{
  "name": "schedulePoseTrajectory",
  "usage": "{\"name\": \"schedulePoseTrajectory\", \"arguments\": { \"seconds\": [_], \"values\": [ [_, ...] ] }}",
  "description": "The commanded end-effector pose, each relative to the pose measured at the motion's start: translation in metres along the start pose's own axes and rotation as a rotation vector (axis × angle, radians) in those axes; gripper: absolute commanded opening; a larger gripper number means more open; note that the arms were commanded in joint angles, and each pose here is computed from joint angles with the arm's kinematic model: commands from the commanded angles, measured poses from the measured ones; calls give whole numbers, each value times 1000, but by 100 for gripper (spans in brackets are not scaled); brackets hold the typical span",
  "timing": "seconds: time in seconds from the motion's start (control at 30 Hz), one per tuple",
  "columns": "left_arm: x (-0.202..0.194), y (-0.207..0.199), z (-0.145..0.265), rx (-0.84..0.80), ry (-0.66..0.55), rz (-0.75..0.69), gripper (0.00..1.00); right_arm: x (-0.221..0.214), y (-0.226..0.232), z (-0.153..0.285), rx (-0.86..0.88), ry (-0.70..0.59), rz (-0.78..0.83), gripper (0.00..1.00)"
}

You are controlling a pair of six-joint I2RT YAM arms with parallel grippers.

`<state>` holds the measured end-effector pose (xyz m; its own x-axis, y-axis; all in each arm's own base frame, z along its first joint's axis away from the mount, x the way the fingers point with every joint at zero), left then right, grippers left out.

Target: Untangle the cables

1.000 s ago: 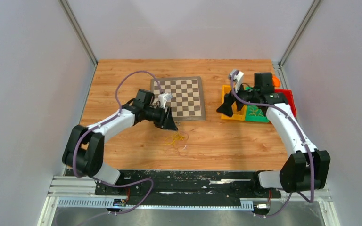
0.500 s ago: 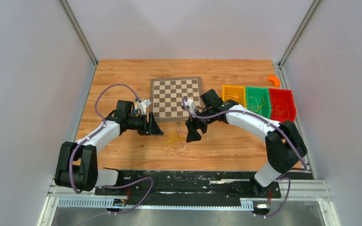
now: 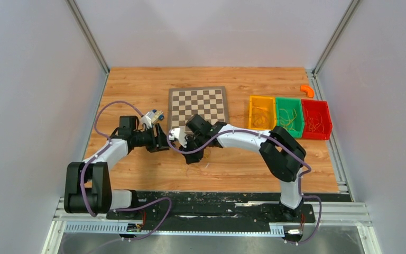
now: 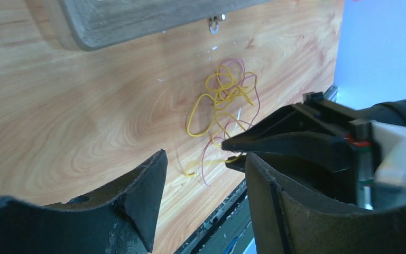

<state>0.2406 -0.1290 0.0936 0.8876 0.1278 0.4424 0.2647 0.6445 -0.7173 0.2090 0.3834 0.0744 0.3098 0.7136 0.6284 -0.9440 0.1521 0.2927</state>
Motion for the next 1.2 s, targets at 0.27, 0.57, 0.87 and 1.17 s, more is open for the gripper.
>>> {"name": "schedulePoseTrajectory", "arguments": {
  "seconds": [0.27, 0.57, 0.87, 1.17],
  "values": [
    [52, -36, 36, -61, -228, -275, 70, 118, 34, 118, -52, -337, 294, 0],
    [74, -93, 79, -141, -425, -704, 100, 232, 60, 271, -64, -717, 297, 0],
    [92, -165, 105, -274, -573, -1014, 100, 255, 81, 299, -18, -824, 249, 0],
    [72, -191, 118, -326, -585, -1131, 96, 242, 79, 286, 12, -821, 197, 0]
  ]
}}
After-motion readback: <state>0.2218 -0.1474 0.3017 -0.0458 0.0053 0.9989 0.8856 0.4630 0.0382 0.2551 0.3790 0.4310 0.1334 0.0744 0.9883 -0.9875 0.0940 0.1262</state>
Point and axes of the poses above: each gripper's point midway between its finger pads, its own z axis back along the fingers, its own y axis along the line the jaws close on, x = y × z, the point moved 2 cm from there along z, back along the fingers, and after that the axes turned 8 degrees about -z, right-handed, at the moved point
